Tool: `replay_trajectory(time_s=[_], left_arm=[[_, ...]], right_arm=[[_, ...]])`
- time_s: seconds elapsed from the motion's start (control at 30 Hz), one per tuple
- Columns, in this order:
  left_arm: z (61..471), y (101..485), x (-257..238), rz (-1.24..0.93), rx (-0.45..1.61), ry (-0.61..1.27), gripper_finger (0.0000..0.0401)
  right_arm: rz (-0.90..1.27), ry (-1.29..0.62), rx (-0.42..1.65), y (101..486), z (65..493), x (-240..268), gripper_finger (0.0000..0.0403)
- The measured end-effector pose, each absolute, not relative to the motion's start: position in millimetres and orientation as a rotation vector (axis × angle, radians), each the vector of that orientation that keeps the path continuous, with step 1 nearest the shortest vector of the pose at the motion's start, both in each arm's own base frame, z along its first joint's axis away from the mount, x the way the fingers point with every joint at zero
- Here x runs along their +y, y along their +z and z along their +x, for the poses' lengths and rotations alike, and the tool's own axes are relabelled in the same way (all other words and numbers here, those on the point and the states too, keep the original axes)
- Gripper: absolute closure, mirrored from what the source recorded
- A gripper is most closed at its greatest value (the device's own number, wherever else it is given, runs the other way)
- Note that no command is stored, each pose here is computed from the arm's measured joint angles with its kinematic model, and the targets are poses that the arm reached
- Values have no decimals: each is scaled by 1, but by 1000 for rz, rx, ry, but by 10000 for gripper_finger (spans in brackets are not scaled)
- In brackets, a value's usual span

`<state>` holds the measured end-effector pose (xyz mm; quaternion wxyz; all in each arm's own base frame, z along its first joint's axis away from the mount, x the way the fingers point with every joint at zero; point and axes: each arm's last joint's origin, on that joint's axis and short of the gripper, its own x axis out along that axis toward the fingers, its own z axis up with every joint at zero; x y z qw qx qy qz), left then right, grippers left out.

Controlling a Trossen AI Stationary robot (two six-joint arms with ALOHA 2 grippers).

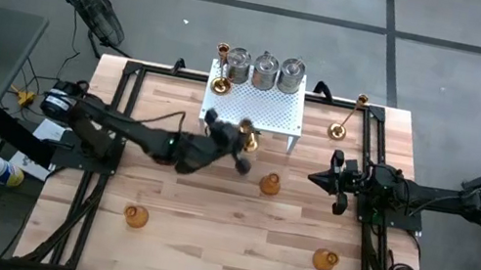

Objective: Pick & Place candle stick holders
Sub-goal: Put the middle left gold candlestick holder on the shelf

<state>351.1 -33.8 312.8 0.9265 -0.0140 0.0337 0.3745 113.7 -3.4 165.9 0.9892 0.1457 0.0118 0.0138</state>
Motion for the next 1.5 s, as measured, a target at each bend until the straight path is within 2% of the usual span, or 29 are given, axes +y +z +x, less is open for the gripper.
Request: replay_trajectory(time_s=[0.3, 0.83, 1.5], left_arm=[[359, 314, 23, -138, 78, 989, 388], [403, 308, 85, -144, 116, 1123, 387], [402, 300, 113, -207, 139, 1243, 387]], right_arm=[[292, 28, 24, 166, 114, -3, 400], [292, 26, 23, 166, 114, -3, 400], [292, 25, 23, 166, 114, -3, 400]])
